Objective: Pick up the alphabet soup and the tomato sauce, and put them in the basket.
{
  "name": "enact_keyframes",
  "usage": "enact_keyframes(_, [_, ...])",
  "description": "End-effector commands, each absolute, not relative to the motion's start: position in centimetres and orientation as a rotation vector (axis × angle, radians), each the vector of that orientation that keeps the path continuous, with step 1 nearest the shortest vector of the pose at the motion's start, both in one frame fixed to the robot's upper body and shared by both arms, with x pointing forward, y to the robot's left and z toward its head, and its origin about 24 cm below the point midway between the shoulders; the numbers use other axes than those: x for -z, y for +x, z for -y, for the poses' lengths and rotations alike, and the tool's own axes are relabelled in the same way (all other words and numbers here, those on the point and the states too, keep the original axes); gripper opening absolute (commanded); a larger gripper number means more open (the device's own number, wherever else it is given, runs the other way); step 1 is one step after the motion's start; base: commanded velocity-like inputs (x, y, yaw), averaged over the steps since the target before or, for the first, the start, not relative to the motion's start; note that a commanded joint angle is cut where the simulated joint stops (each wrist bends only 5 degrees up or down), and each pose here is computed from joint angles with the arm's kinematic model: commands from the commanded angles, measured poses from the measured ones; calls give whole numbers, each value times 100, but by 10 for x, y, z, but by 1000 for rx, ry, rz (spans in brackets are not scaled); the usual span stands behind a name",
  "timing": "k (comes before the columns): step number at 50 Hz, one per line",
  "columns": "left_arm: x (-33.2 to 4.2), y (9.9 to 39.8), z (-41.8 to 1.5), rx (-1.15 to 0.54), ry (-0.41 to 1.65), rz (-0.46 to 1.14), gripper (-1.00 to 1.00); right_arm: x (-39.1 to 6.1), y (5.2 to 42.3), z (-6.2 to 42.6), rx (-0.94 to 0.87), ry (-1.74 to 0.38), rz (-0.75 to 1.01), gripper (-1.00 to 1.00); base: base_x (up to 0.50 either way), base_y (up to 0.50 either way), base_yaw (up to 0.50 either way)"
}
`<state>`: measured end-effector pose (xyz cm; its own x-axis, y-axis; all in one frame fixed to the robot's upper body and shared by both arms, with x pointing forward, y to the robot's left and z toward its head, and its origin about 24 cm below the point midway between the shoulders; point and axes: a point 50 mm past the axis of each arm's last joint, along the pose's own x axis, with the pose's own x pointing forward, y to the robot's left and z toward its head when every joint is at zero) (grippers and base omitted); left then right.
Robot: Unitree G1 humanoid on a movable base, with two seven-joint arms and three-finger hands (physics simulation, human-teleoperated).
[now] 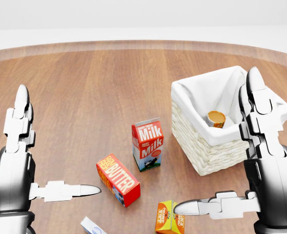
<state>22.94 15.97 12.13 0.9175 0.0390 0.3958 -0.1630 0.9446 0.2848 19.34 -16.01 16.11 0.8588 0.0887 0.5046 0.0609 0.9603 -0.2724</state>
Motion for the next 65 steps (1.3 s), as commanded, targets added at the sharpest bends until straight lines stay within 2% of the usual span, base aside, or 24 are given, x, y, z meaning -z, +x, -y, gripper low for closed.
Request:
enact_keyframes(1, [-122,229,-160,-114,322,398,100,-157,182,157,-25,-276,533,100,0,0,0])
enact_keyframes(3, [-122,229,-160,-113,322,400,100,-133,186,158,-17,-259,417,100,0,0,0])
enact_keyframes(5, [-122,229,-161,-113,322,398,100,-146,182,155,-28,-267,482,100,0,0,0])
enact_keyframes(6, [-122,229,-160,-112,323,402,100,-137,184,156,-24,-261,440,100,0,0,0])
enact_keyframes(8, [-123,229,-160,-111,323,403,100,-144,182,154,-31,-265,471,100,0,0,0])
enact_keyframes(23, [-118,230,-161,-114,324,381,100,-112,174,156,-26,-263,306,100,0,0,0])
enact_keyframes(35, [-120,229,-160,-111,324,391,100,-119,166,158,-31,-261,324,100,0,0,0])
enact_keyframes(36, [-119,229,-160,-112,324,387,100,-106,166,159,-25,-258,265,100,0,0,0])
enact_keyframes(37, [-120,229,-160,-111,324,391,100,-118,163,158,-32,-263,317,100,0,0,0])
enact_keyframes(39, [-120,229,-160,-111,324,392,100,-101,164,161,-21,-257,238,100,0,0,0])
enact_keyframes(40, [-120,229,-160,-111,324,391,100,-110,163,161,-25,-258,275,100,0,0,0])
enact_keyframes(42, [-121,229,-160,-110,324,398,100,-98,162,162,-19,-254,221,100,0,0,0])
enact_keyframes(43, [-122,229,-160,-111,324,398,100,-119,159,160,-31,-263,311,100,0,0,0])
enact_keyframes(45, [-121,228,-160,-111,324,397,100,-123,157,160,-33,-262,326,100,0,0,0])
enact_keyframes(47, [-124,229,-159,-109,324,409,100,-105,158,162,-24,-255,242,100,0,0,0])
enact_keyframes(48, [-122,229,-160,-110,324,402,100,-118,156,160,-31,-260,298,100,0,0,0])
enact_keyframes(50, [-124,229,-160,-110,324,409,100,-119,156,160,-32,-262,302,100,0,0,0])
enact_keyframes(55, [-124,229,-159,-110,325,409,100,-113,155,160,-33,-262,272,100,0,0,0])
enact_keyframes(57, [-124,229,-159,-109,323,409,100,-91,155,163,-21,-257,172,100,0,0,0])
enact_keyframes(58, [-124,229,-159,-109,324,409,100,-106,153,162,-29,-261,237,100,0,0,0])
enact_keyframes(60, [-124,229,-159,-110,324,409,100,-91,154,165,-18,-256,168,100,0,0,0])
enact_keyframes(62, [-124,229,-160,-110,324,409,100,-108,150,163,-29,-262,238,100,0,0,0])
enact_keyframes(64, [-124,229,-160,-110,324,409,100,-89,149,166,-19,-250,147,100,0,0,0])
enact_keyframes(65, [-124,229,-159,-110,324,409,100,-96,147,165,-24,-252,175,100,0,0,0])
